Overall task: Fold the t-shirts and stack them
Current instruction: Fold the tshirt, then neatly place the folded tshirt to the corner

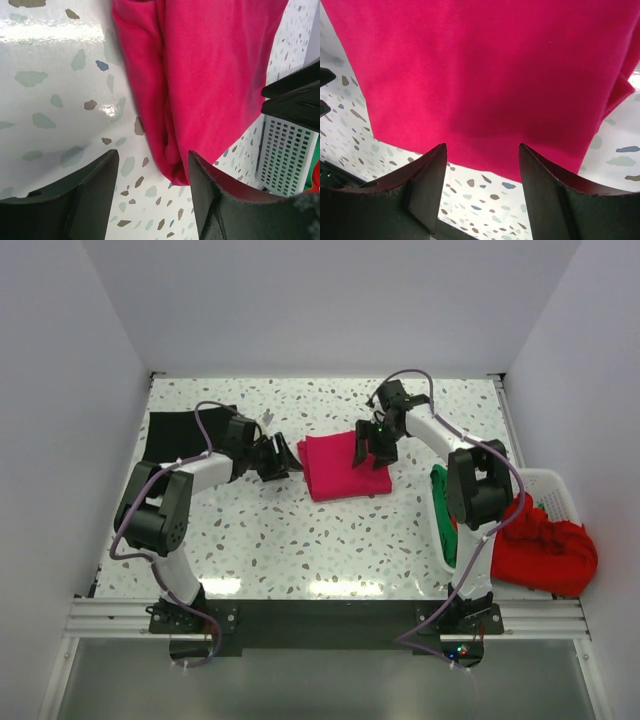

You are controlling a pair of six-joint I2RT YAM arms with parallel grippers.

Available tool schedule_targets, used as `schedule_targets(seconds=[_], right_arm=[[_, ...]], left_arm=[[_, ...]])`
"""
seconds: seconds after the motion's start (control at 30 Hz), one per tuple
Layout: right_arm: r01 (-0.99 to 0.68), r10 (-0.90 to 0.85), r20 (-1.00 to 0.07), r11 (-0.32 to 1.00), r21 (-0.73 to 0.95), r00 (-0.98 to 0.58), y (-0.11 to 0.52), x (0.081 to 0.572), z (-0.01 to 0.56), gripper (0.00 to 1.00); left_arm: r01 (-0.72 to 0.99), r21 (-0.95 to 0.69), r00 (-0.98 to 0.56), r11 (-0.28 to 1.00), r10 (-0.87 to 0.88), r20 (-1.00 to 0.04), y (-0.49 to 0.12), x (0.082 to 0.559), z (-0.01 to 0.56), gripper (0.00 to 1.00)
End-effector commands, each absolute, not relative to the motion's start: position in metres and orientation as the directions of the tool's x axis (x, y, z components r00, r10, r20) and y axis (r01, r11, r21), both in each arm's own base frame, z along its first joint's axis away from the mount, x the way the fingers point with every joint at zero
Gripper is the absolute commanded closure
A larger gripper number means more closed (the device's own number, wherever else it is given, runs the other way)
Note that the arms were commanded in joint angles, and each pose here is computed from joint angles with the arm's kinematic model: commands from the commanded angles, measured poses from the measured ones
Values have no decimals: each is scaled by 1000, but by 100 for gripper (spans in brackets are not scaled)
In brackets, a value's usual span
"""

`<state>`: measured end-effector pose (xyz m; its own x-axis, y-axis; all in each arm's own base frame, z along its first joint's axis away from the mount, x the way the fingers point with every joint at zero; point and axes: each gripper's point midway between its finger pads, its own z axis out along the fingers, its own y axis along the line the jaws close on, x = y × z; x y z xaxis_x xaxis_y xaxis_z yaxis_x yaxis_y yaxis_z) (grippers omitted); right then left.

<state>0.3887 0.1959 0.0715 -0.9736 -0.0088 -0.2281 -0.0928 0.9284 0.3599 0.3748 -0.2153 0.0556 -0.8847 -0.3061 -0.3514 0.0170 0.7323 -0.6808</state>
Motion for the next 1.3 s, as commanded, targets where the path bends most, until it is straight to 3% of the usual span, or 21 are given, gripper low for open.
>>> schedule_targets(seconds=[0.0,0.3,0.83,1.27], right_arm=[[-134,-27,-248,895,425,-968,212,394,67,38],[-60,-10,-138,928,367,-990,206,386,18,38],[-70,-36,-108,940,333,-994,200,375,11,37],[-96,-61,-112,932,349,-992,214,373,13,37]], left_arm=[[135,-726,-832,674,-321,-453,-225,387,90,38],[133,-740,-853,660,-304,-425,-231,391,66,38],[70,-783,-817,618,-415,-400,-231,397,20,34],[-46,-724,-837,689,-422,-349,-227,391,-20,34]])
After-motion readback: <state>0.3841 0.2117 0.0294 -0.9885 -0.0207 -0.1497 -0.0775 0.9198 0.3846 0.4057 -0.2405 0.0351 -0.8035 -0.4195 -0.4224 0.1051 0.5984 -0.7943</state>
